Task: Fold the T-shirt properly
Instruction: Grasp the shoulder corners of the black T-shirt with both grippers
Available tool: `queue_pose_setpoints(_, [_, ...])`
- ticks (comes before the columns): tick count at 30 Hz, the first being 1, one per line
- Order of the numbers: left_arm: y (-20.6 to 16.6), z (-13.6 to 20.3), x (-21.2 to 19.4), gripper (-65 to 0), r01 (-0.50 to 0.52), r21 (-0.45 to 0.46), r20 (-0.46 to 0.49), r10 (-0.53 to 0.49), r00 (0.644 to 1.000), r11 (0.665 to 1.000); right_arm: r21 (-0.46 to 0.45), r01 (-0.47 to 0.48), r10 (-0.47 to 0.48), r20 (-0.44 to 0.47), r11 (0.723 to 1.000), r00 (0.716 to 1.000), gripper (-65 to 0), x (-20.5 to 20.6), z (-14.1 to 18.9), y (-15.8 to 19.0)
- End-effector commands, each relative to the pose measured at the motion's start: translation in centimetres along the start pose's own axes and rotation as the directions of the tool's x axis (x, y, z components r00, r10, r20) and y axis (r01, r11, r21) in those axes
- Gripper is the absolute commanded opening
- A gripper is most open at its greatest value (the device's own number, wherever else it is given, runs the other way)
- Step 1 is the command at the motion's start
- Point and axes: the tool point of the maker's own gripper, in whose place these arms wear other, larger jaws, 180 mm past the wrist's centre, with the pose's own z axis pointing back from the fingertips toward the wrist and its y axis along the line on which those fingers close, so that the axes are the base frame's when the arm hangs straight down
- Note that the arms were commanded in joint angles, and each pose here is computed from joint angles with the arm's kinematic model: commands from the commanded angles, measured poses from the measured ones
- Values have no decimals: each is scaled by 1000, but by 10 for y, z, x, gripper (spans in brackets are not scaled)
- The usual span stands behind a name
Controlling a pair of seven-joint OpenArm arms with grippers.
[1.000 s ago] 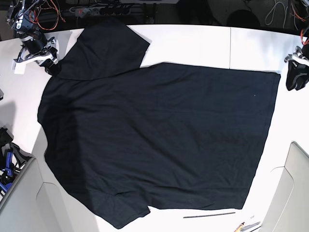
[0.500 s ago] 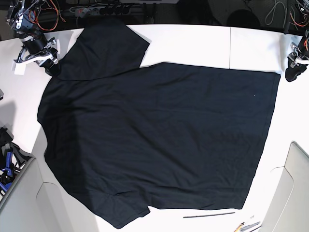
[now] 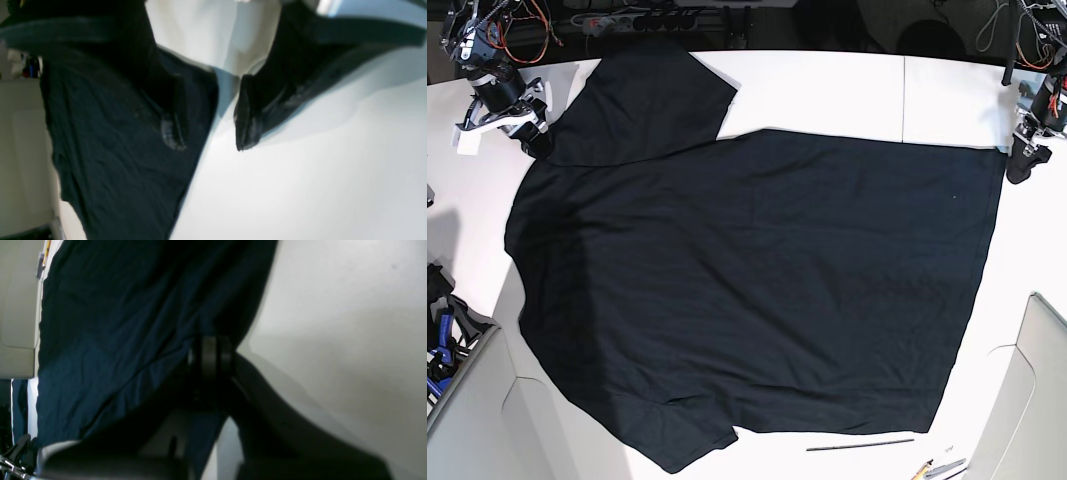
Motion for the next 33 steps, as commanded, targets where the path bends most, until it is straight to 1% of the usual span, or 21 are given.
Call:
queue_pose_setpoints(1, [4,1,-11,-366,27,22,-78,-25,997,999,23,-19,18,30,1000,999,-650,10,2,5])
queue_pose_setpoints(7, [-5,1,-30,-366,-9,-19,-171,5,985,1000,21,-21,21,28,1000,999,-650,10,2,4])
queue_pose_setpoints(12, [-3,4,-34,-366,-8,-12,-194,5,981,1000,22,-21,21,29,1000,999,-650,10,2,4])
queue_pose_setpoints(15, [0,8,-39,-366,0,-9,-224,-2,975,1000,21,-21,20,28,1000,999,-650,10,2,4])
queue_pose_setpoints(19, [0,12,-39,-366,-2,-19,-229,-2,973,1000,21,-22,21,29,1000,999,-650,10,2,4])
queue_pose_setpoints(24, [-8,13,-34,-370,-17,-62,-213,3,977,998,22,-21,21,29,1000,999,-650,10,2,4])
queue_pose_setpoints(28, [-9,12,-30,-481,-17,-65,-194,4,981,998,22,-21,21,29,1000,999,-650,10,2,4])
queue_pose_setpoints(31, [-9,10,-23,-517,-16,-65,-153,6,988,998,22,-21,21,29,1000,999,-650,10,2,4])
queue_pose_setpoints(32, [-10,9,-21,-547,-14,-68,-148,4,989,998,22,-21,21,29,1000,999,-650,10,2,4])
queue_pose_setpoints(33, [-11,8,-20,-590,-8,-71,-147,-3,989,997,22,-21,21,29,1000,999,-650,10,2,4])
